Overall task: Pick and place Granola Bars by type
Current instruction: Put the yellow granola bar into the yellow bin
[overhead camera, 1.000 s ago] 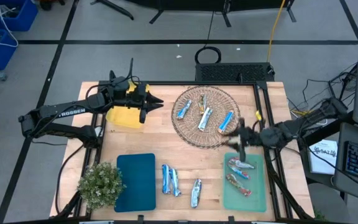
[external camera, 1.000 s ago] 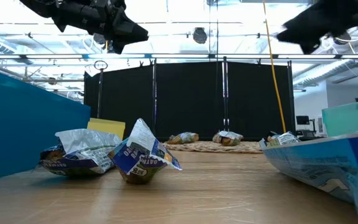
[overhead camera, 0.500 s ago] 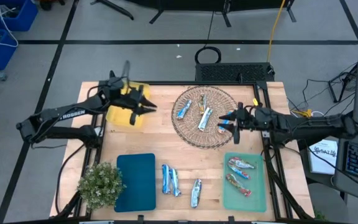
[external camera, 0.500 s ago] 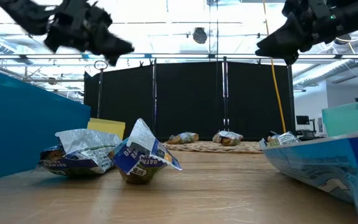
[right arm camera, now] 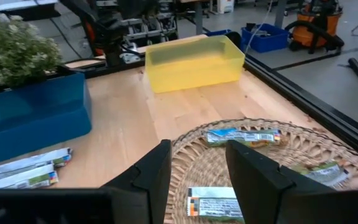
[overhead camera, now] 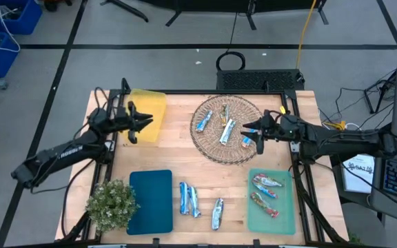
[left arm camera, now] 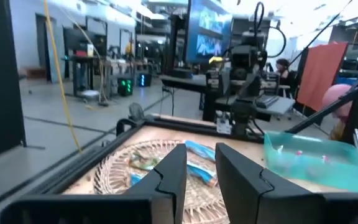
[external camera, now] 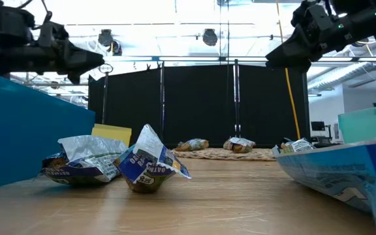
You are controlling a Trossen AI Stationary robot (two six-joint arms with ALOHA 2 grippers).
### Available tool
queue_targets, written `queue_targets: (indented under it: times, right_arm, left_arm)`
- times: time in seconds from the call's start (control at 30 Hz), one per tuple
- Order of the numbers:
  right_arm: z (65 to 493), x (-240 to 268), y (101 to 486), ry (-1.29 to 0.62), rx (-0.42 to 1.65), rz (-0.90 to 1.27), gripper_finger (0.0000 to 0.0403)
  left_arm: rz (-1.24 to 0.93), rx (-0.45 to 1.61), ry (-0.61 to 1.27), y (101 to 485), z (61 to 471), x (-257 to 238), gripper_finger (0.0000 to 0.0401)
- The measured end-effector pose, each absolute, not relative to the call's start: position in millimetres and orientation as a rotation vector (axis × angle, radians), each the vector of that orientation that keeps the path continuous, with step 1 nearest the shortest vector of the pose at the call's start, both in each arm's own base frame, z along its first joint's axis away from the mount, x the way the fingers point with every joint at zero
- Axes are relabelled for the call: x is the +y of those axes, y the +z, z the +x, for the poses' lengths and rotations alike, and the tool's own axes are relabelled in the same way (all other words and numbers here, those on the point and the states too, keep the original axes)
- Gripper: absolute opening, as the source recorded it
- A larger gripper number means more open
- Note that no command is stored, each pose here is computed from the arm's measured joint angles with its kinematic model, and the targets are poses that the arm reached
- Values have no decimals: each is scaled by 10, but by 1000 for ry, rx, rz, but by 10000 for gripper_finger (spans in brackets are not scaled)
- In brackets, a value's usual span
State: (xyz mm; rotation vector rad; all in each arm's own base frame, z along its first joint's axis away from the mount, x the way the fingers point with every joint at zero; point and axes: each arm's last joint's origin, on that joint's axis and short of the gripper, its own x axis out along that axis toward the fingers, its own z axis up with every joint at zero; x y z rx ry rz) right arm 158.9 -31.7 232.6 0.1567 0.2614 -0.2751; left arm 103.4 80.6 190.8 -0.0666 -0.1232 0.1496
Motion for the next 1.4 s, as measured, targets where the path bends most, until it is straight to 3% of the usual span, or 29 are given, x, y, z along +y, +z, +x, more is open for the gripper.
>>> queue_targets:
  times: [0.17, 0.47, 0.7, 1.07, 1.4]
  right_arm:
    - [1611, -344, 2298, -290, 280, 162, 144]
    - [1615, -346, 2294, -291, 282, 162, 144]
    - [1613, -355, 2294, -297, 282, 162, 144]
    - [1609, -366, 2288, -304, 288, 164, 144]
    - [1605, -365, 2276, -304, 301, 161, 144]
  left_arm:
    - [-87, -145, 204, 1876, 958, 748, 93]
    - [-183, 98, 541, 1630, 937, 757, 93]
    - [-154, 121, 655, 1616, 1009, 659, 93]
    - [-100, 156, 648, 1603, 1116, 369, 93]
    - [-99, 206, 596, 1987, 907, 226, 93]
